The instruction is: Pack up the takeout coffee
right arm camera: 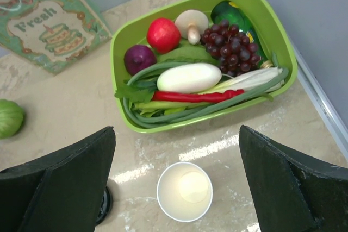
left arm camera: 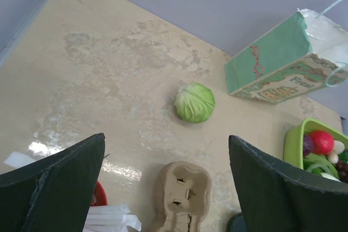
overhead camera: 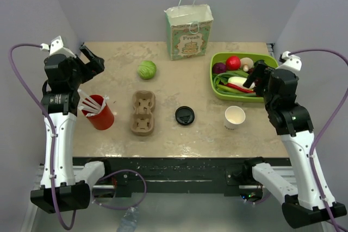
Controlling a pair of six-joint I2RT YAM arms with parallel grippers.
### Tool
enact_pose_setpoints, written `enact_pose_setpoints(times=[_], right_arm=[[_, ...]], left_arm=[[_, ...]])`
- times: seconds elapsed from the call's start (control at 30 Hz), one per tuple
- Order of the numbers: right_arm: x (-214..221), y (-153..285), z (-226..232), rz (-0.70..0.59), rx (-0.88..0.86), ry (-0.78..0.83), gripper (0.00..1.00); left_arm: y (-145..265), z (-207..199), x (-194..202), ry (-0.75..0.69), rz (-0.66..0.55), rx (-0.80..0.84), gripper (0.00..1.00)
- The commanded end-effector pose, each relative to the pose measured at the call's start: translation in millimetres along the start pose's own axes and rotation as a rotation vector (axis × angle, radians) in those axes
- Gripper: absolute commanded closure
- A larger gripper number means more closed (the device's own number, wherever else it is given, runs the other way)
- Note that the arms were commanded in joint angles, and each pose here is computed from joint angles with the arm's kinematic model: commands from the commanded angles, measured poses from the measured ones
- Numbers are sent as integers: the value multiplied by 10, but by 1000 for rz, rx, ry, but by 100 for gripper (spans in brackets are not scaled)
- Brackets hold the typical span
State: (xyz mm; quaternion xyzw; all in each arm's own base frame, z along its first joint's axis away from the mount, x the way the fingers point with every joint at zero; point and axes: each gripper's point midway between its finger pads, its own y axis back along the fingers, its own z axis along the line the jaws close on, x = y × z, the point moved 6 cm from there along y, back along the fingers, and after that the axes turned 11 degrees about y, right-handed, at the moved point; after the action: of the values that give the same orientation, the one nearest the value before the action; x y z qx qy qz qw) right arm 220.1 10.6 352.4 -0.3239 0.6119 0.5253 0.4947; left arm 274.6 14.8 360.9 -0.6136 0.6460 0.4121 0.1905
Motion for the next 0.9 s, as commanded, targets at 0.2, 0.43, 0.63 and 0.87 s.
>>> enact_pose_setpoints(times=[0.2, 0.43, 0.63, 0.87], right_arm=[[821, -176, 166, 355, -109, 67, 9], [1310, -223, 218, 534, -154, 84, 31], [1197, -240, 256, 507, -183, 95, 34], [1095, -204, 234, 485, -186, 124, 35]], left_arm=[[-145, -595, 413, -35, 147, 249, 0], [-160, -840, 949, -81, 312, 353, 0], [-99, -1019, 1423, -164, 418, 397, 0], [-59, -1137, 1864, -291, 513, 371, 0]])
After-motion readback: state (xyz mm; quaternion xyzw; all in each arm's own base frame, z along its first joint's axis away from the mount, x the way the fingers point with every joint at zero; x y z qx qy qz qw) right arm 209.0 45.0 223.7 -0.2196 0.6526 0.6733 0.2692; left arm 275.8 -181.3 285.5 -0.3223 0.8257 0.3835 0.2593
